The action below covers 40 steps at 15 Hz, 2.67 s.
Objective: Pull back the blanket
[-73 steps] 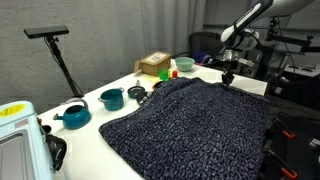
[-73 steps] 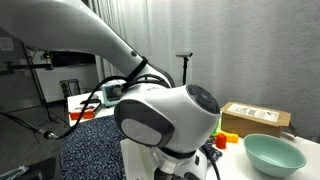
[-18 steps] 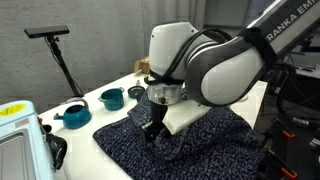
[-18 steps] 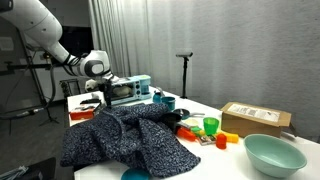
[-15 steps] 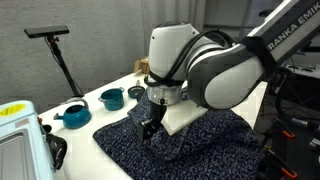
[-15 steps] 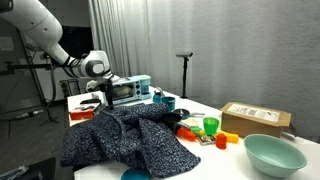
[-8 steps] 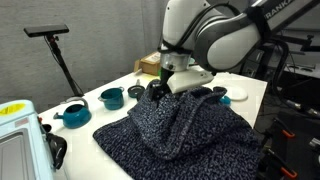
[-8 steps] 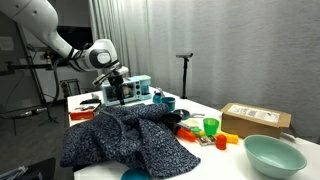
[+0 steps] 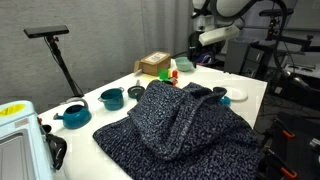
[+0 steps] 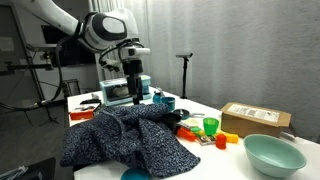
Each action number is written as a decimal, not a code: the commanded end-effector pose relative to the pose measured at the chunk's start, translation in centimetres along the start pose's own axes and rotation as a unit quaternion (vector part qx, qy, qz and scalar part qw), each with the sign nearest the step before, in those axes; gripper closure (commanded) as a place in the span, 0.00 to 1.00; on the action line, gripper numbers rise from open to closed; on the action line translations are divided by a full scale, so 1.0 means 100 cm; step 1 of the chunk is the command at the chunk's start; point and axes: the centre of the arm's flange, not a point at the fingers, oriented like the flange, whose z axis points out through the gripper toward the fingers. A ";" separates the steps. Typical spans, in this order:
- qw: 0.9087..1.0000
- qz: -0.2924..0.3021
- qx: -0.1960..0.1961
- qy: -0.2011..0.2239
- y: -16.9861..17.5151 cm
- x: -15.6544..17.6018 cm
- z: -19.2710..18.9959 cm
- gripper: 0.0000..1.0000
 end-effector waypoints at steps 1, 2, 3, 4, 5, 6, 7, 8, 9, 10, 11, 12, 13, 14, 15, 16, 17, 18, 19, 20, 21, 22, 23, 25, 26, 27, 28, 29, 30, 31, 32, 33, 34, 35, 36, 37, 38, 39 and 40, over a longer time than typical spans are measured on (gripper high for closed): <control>0.997 -0.046 -0.046 -0.036 0.075 0.061 0.020 0.00; 0.997 -0.069 -0.030 -0.023 0.092 0.072 0.031 0.00; 0.996 -0.087 -0.009 -0.010 0.111 0.084 0.039 0.00; 0.995 -0.098 0.011 0.000 0.121 0.093 0.049 0.00; 0.994 -0.095 0.041 0.019 0.129 0.101 0.063 0.00; 0.993 -0.083 0.076 0.019 0.135 0.107 0.074 0.00; 0.992 -0.068 0.103 0.011 0.140 0.112 0.086 0.00; 0.990 -0.056 0.130 0.004 0.142 0.114 0.096 0.00; 0.987 -0.047 0.155 -0.008 0.144 0.115 0.104 0.00; 0.982 -0.047 0.179 -0.023 0.133 0.112 0.113 0.00; 0.977 -0.046 0.204 -0.036 0.129 0.110 0.117 0.00; 0.971 -0.053 0.226 -0.050 0.122 0.108 0.118 0.00; 0.973 -0.058 0.216 -0.054 0.114 0.105 0.119 0.00; 0.978 -0.047 0.199 -0.042 0.122 0.100 0.120 0.00; 0.977 -0.050 0.203 -0.045 0.115 0.098 0.121 0.00; 0.977 -0.052 0.204 -0.047 0.112 0.097 0.122 0.00; 0.976 -0.053 0.204 -0.047 0.110 0.097 0.121 0.00; 0.976 -0.053 0.204 -0.046 0.110 0.097 0.121 0.00; 0.976 -0.053 0.205 -0.046 0.110 0.098 0.120 0.00; 0.976 -0.053 0.205 -0.046 0.110 0.098 0.120 0.00; 0.976 -0.053 0.205 -0.046 0.110 0.098 0.120 0.00; 0.976 -0.053 0.205 -0.046 0.110 0.098 0.120 0.00; 0.976 -0.053 0.205 -0.046 0.110 0.098 0.120 0.00; 0.976 -0.053 0.205 -0.046 0.110 0.098 0.120 0.00; 0.976 -0.053 0.205 -0.046 0.110 0.098 0.120 0.00; 0.976 -0.053 0.205 -0.046 0.110 0.098 0.120 0.00; 0.974 -0.067 0.205 -0.063 0.111 0.097 0.122 0.00; 0.973 -0.073 0.206 -0.077 0.111 0.096 0.125 0.00; 0.972 -0.085 0.201 -0.089 0.113 0.094 0.127 0.00; 0.970 -0.095 0.197 -0.104 0.114 0.092 0.130 0.00; 0.968 -0.107 0.196 -0.117 0.115 0.090 0.133 0.00; 0.965 -0.119 0.194 -0.131 0.117 0.088 0.136 0.00; 0.964 -0.132 0.189 -0.135 0.117 0.085 0.140 0.00; 0.959 -0.149 0.198 -0.136 0.119 0.083 0.145 0.00; 0.954 -0.162 0.213 -0.135 0.119 0.081 0.153 0.00; 0.950 -0.176 0.224 -0.129 0.119 0.079 0.160 0.00; 0.945 -0.188 0.232 -0.133 0.120 0.077 0.168 0.00; 0.942 -0.195 0.238 -0.135 0.122 0.076 0.174 0.00; 0.936 -0.202 0.249 -0.142 0.120 0.072 0.183 0.00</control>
